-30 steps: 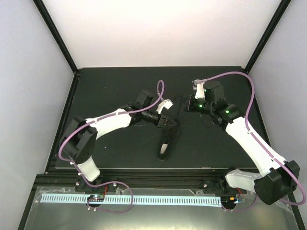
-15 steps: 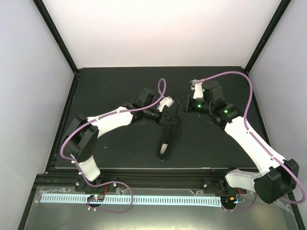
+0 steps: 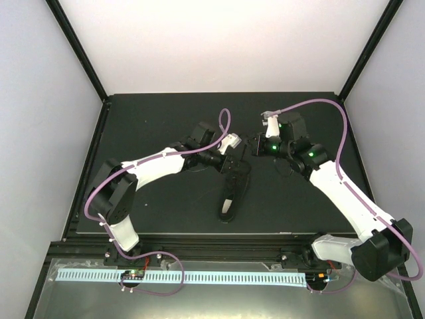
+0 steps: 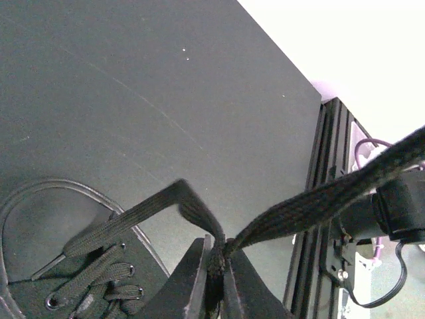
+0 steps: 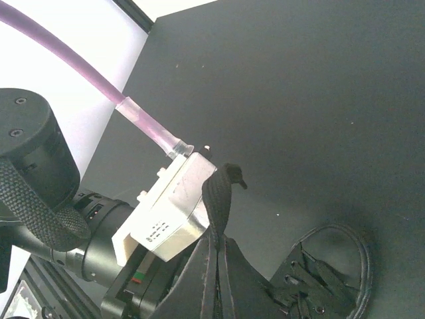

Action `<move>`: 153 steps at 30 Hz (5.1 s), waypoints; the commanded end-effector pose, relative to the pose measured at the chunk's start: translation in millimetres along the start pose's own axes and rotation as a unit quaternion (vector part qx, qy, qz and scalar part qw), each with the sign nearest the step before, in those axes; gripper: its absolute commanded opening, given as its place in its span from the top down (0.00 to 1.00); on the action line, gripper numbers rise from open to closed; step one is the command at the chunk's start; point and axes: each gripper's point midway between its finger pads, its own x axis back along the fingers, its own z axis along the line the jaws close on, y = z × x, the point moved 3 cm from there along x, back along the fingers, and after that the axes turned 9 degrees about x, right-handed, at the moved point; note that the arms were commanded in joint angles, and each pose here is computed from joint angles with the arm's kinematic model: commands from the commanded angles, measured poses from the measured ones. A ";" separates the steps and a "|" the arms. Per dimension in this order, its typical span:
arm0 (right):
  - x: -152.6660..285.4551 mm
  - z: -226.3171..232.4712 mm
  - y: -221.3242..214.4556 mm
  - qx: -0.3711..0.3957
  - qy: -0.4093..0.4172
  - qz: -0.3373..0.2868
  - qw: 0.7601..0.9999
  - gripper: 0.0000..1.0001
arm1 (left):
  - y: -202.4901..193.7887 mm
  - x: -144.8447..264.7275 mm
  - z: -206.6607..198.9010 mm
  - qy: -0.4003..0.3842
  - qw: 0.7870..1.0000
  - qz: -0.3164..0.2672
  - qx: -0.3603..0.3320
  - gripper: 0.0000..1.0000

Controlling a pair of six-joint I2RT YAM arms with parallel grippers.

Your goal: Tie the shoes

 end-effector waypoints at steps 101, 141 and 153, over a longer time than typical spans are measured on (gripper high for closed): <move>-68.6 -15.7 -127.3 0.106 0.170 0.013 0.980 0.98 | -19.9 85.3 31.0 0.168 0.983 -0.068 -0.032 0.39; -69.8 -7.8 -115.6 0.063 0.188 0.026 0.980 0.98 | -55.8 3.0 19.5 0.137 0.973 -0.080 -0.170 0.65; -69.7 -7.5 -117.1 0.063 0.190 0.031 0.979 0.99 | -48.1 4.0 27.2 0.180 0.962 -0.102 -0.181 0.75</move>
